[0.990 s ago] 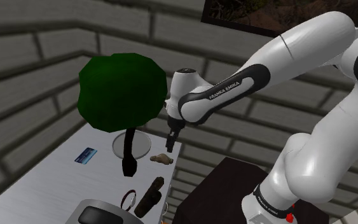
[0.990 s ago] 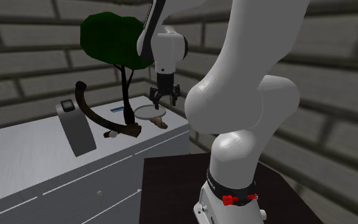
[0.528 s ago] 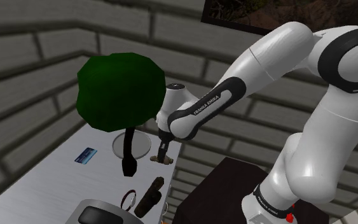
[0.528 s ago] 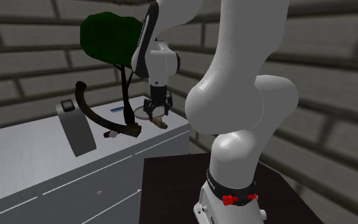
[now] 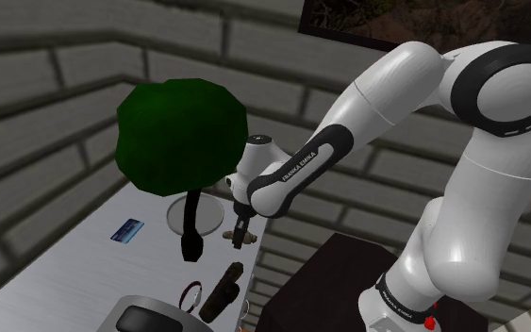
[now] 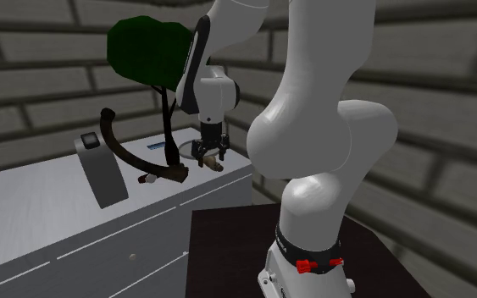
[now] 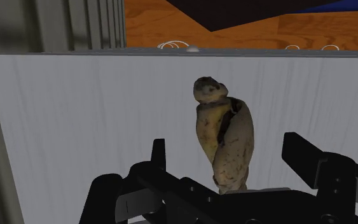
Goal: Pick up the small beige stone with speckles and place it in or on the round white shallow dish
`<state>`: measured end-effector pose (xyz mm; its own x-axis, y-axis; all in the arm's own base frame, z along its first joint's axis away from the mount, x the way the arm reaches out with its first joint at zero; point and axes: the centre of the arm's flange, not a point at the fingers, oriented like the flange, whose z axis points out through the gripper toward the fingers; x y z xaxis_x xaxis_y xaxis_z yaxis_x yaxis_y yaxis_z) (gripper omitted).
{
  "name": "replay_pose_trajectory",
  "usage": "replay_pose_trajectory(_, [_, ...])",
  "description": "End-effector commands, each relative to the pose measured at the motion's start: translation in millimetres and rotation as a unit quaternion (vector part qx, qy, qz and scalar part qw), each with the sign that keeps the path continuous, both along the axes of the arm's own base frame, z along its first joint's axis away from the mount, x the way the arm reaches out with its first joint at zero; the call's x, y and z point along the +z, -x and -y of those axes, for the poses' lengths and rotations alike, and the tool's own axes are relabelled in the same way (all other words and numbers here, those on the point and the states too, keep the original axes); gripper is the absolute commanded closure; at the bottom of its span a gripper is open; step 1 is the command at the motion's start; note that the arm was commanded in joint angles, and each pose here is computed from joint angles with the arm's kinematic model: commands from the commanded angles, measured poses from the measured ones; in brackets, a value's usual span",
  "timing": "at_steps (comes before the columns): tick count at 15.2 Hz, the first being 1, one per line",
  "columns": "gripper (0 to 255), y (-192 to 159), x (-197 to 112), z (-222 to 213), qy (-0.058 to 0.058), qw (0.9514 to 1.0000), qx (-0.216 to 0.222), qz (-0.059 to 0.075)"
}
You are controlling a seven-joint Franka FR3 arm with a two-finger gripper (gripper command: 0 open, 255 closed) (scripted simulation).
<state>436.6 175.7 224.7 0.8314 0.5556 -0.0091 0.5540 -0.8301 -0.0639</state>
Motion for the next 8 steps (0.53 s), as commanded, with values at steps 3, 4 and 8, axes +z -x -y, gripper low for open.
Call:
replay_pose_trajectory(3, [0,-0.1,-0.3,-0.1,0.000,1.0000,0.000,0.000])
replay_pose_trajectory(4, [0,-0.1,-0.3,0.0,0.000,1.0000,0.000,0.000])
replay_pose_trajectory(8, [255,-0.1,-0.3,0.0,0.000,1.0000,0.000,0.000])
